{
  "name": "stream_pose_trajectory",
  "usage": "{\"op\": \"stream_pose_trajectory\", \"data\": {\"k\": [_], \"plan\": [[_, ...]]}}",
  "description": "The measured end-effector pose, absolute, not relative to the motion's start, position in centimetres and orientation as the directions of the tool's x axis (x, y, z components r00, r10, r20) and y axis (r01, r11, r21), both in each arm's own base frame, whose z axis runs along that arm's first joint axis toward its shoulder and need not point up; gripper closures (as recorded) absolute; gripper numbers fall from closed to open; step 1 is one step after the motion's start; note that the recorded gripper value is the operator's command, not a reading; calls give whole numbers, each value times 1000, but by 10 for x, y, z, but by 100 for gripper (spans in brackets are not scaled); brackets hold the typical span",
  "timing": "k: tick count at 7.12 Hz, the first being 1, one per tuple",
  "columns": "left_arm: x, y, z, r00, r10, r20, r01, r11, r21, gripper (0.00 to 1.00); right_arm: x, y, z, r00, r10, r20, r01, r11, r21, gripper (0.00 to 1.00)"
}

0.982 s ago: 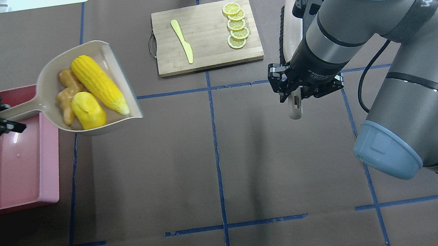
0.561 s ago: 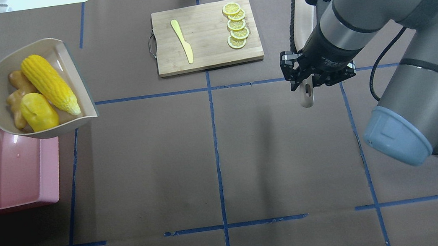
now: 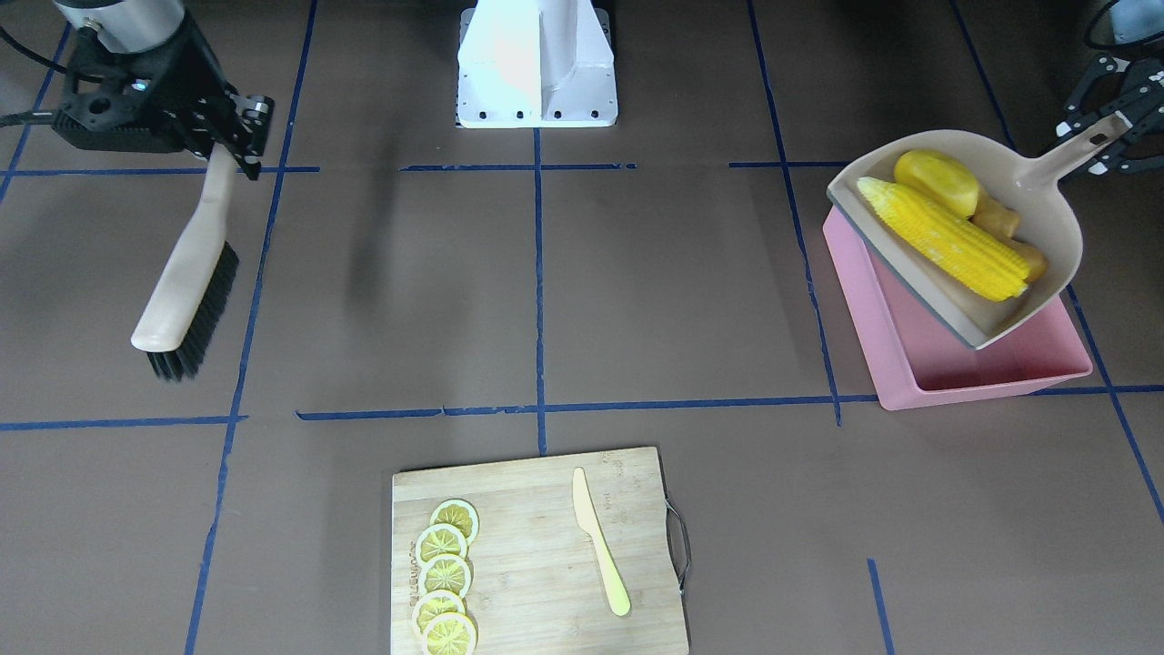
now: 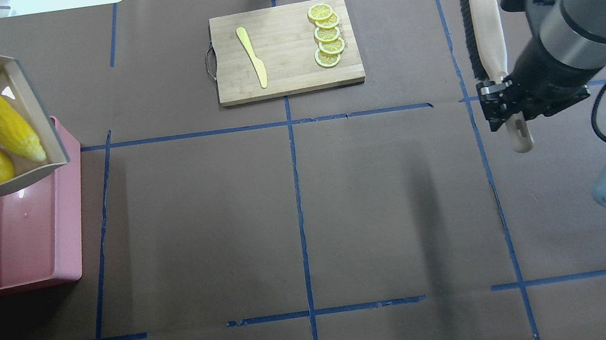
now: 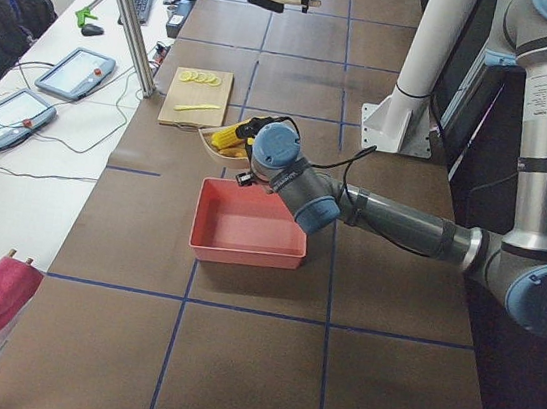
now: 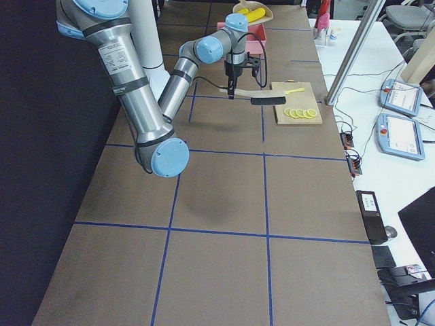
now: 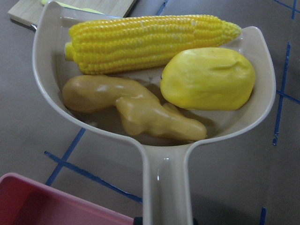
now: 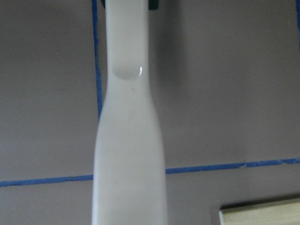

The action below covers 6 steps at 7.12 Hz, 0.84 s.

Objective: Sweep and dump trash into bin
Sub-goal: 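Lift the loaded dustpan over the bin with left gripper while right withdraws, then tilt the dustpan to dump the vegetables into the pink bin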

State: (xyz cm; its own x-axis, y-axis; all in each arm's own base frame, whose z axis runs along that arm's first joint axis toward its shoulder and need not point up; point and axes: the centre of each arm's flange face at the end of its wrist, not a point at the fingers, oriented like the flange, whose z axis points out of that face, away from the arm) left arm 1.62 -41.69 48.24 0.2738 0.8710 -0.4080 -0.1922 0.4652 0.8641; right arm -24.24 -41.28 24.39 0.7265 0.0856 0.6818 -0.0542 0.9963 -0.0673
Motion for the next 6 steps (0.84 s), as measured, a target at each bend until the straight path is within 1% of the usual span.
{"op": "stream_pose_trajectory", "data": {"k": [4, 6], "plan": [[-46, -406, 556, 329, 843, -425, -153, 491, 858, 100, -217, -379, 298, 769, 112, 630, -36, 991, -132, 99], [-54, -393, 574, 387, 827, -408, -185, 503, 844, 100, -211, -367, 327, 792, 89, 604, 10, 988, -157, 99]]}}
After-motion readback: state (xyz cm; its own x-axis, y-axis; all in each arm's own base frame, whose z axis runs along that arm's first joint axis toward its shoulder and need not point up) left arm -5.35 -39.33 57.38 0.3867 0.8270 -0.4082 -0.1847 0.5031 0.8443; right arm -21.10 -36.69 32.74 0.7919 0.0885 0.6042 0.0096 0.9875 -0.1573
